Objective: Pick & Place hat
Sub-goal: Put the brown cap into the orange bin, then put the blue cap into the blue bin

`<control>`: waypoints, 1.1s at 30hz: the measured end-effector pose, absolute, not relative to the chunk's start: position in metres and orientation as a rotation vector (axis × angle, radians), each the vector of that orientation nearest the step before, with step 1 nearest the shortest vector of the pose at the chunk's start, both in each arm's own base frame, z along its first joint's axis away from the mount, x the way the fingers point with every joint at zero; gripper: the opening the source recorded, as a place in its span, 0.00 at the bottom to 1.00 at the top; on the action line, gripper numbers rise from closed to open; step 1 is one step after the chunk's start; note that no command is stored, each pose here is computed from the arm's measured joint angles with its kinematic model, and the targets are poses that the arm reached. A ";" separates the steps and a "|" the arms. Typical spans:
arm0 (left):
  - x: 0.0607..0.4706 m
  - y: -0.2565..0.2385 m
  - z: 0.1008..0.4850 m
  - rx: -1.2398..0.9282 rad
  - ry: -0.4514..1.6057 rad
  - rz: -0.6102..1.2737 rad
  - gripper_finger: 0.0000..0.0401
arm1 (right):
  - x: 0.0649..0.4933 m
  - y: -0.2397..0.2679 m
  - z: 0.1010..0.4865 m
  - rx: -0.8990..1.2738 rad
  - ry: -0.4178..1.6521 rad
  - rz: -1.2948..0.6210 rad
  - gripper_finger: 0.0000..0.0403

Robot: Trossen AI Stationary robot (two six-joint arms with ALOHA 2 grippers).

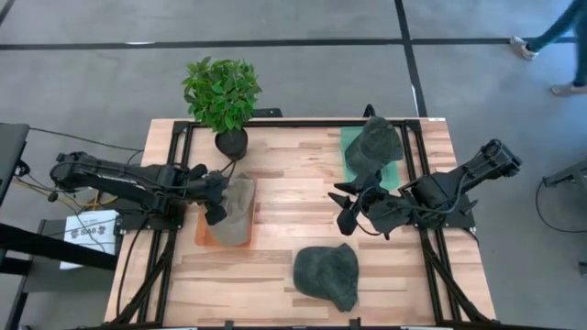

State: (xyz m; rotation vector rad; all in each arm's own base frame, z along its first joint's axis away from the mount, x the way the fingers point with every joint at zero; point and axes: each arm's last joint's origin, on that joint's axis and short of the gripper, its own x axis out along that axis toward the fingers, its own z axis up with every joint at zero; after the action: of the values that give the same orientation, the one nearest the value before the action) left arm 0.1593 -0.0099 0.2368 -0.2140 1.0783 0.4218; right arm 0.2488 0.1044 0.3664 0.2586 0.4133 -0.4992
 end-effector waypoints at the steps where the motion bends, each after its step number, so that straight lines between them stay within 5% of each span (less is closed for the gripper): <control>1: 0.159 -0.010 0.237 -0.212 1.078 0.421 0.19 | 0.249 0.104 0.367 0.261 0.411 -0.498 0.32; 14: 0.148 -0.005 0.249 -0.130 0.959 0.490 0.43 | 0.254 0.096 0.369 0.290 0.382 -0.526 0.31; 33: 0.122 -0.003 0.282 -0.239 0.642 0.419 0.45 | 0.265 0.076 0.366 0.307 0.376 -0.603 0.31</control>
State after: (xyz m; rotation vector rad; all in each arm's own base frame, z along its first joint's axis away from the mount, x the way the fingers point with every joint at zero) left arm 0.1224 -0.0026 0.2816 -0.2388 0.6417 0.4190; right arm 0.2650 0.0764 0.3662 0.3070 0.3762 -0.6031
